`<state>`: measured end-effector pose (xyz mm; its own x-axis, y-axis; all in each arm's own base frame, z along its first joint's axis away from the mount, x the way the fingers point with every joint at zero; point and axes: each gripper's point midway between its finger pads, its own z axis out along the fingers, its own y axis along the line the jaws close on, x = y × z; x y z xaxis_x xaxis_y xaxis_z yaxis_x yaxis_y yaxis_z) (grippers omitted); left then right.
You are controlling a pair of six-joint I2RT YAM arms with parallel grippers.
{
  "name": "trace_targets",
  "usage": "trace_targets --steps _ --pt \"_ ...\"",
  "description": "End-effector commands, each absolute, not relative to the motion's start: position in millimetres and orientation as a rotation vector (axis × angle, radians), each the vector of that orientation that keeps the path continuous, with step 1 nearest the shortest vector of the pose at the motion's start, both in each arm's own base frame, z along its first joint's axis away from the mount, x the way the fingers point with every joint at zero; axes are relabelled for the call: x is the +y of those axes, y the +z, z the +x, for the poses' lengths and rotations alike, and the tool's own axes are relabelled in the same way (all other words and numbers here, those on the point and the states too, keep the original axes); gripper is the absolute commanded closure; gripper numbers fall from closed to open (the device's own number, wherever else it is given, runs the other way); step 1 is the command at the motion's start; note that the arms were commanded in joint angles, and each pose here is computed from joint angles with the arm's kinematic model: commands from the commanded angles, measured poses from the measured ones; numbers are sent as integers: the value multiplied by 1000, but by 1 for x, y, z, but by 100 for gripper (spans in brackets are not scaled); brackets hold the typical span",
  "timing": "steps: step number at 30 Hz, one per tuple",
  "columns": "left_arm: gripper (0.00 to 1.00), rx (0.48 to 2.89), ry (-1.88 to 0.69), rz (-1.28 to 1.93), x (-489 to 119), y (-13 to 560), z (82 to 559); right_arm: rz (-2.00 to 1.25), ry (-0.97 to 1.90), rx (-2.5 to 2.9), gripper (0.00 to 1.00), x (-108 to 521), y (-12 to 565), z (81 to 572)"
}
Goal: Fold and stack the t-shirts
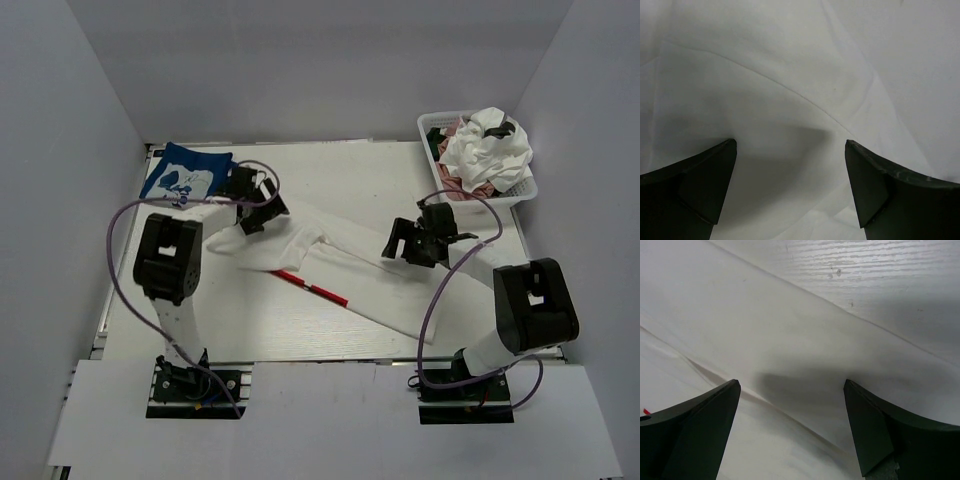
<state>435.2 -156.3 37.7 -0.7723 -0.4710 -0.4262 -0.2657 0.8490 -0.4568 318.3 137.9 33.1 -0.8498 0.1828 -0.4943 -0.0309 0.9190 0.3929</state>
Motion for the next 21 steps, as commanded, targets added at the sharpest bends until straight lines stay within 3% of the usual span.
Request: trace_targets --steps 1,2,3,8,9,10,12,15,21 --pt "0 2587 -436 -437 -161 -2 453 110 426 2597 10 135 18 299" --pt "0 2609 -453 -401 -172 -23 462 87 414 2653 10 136 4 277" --pt "0 2551 -530 -331 -188 -5 493 15 426 2669 10 147 4 263" --pt "0 2502 -736 -81 -262 -20 558 -304 514 2773 10 190 -5 171" --pt "0 2403 -791 -33 -281 11 586 -337 528 2795 10 194 -7 157" --pt "0 2442 -831 -1 -298 -26 582 -366 565 2785 10 202 -2 151" --pt "0 2323 -879 5 -315 -9 609 -546 619 2761 10 227 4 129" --pt "0 2262 -974 -39 -334 -18 610 -808 713 2677 10 263 14 104" --pt "0 2243 -926 -100 -328 -21 620 -1023 679 2619 10 288 7 88"
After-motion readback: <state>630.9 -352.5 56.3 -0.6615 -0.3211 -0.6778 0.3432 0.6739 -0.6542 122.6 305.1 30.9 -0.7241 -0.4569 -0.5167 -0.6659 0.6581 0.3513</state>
